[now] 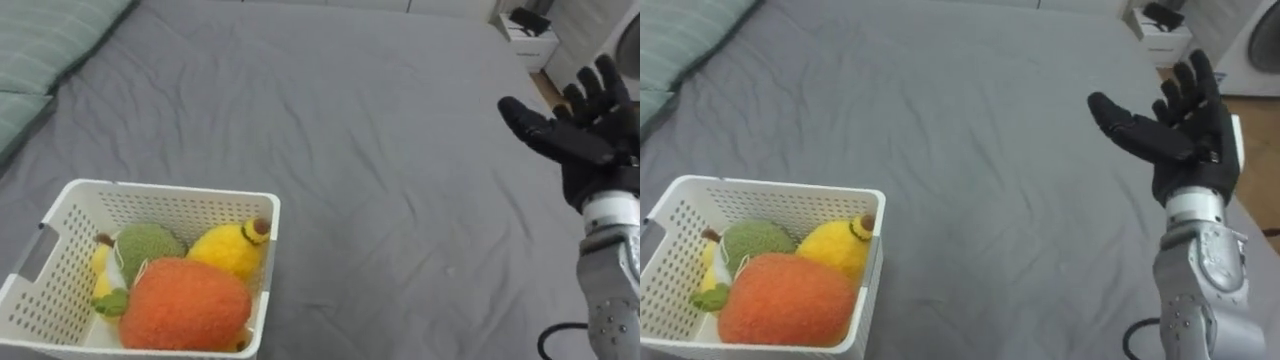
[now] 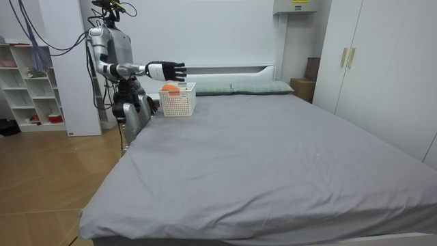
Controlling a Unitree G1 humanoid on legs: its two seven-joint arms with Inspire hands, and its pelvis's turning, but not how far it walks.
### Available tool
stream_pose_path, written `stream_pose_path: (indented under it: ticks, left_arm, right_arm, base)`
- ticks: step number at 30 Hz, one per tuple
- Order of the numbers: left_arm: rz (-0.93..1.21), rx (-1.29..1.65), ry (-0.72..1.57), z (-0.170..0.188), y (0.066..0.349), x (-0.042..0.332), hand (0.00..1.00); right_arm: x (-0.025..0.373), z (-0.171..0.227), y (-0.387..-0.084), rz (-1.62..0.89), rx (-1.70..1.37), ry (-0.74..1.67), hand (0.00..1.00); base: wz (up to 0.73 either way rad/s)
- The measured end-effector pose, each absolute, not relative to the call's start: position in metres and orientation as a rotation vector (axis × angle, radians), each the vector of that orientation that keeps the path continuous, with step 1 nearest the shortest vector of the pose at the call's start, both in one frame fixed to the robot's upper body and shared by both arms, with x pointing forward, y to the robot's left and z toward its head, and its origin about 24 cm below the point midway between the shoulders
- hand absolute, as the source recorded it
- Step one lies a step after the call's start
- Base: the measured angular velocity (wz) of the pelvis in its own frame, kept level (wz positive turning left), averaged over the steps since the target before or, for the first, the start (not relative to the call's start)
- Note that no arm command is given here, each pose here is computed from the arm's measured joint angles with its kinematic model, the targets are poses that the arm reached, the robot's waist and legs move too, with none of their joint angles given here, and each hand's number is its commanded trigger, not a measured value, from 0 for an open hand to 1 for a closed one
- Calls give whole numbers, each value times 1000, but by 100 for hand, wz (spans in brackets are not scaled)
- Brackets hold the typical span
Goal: Collect toys from the bed
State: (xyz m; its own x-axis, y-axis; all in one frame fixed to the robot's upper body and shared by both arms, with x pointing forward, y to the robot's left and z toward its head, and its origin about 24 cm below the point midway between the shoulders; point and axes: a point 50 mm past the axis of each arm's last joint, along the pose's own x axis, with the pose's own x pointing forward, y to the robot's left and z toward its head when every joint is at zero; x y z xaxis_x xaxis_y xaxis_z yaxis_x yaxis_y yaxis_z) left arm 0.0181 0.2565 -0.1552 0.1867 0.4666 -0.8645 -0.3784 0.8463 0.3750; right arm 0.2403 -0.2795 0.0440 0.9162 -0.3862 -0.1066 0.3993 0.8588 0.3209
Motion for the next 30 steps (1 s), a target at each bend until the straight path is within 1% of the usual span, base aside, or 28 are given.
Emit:
stream_pose_path:
  ticks: [1, 3, 4, 10, 12, 13, 15, 16, 18, 19, 21, 23, 26, 27, 30]
  left_arm:
    - [599, 84, 1250, -155, 257, 18, 0]
    - [605, 88, 1253, -155, 257, 16, 0]
    - [611, 81, 1252, -155, 257, 16, 0]
    - [667, 24, 1260, -156, 257, 12, 0]
    - [678, 22, 1267, -156, 258, 9, 0]
    - [679, 20, 1267, -156, 258, 8, 0]
    - [682, 20, 1277, -157, 257, 5, 0]
    - [682, 18, 1278, -157, 257, 4, 0]
    - [677, 14, 1298, -159, 256, 0, 0]
    - [676, 12, 1304, -159, 255, -1, 0]
    - [666, 9, 1315, -160, 255, -4, 0]
    - [665, 9, 1317, -160, 256, -3, 0]
    - [665, 17, 1327, -160, 257, -5, 0]
    - [663, 13, 1330, -160, 256, -3, 0]
    - [639, 19, 1356, -161, 253, 0, 0]
  right_arm:
    - [236, 37, -282, -429, 344, 66, 0]
    - [217, 12, -292, -511, 337, 173, 0]
    - [212, 6, -294, -532, 340, 195, 0]
    - [155, -51, -319, -802, 386, 428, 0]
    - [119, -84, -321, -904, 368, 583, 0]
    - [110, -90, -321, -926, 368, 622, 0]
    - [62, -119, -315, -1008, 364, 819, 0]
    - [51, -124, -313, -1026, 363, 864, 0]
    - [10, -142, -301, -1078, 349, 1050, 0]
    - [2, -145, -298, -1084, 345, 1092, 0]
    - [-26, -153, -285, -1048, 329, 1251, 0]
    - [-36, -156, -280, -971, 281, 1331, 0]
    - [-40, -160, -271, -781, 144, 1463, 0]
    - [-38, -162, -267, -710, 103, 1512, 0]
    - [-24, -164, -264, -591, 21, 1556, 0]
  base:
    - [-4]
    - [-8]
    - [-7]
    - [-9]
    - [0]
    - [0]
    - [-4]
    - [-7]
    - [-7]
    - [0]
    - [0]
    - [0]
    - [0]
    - [0]
    - [4]
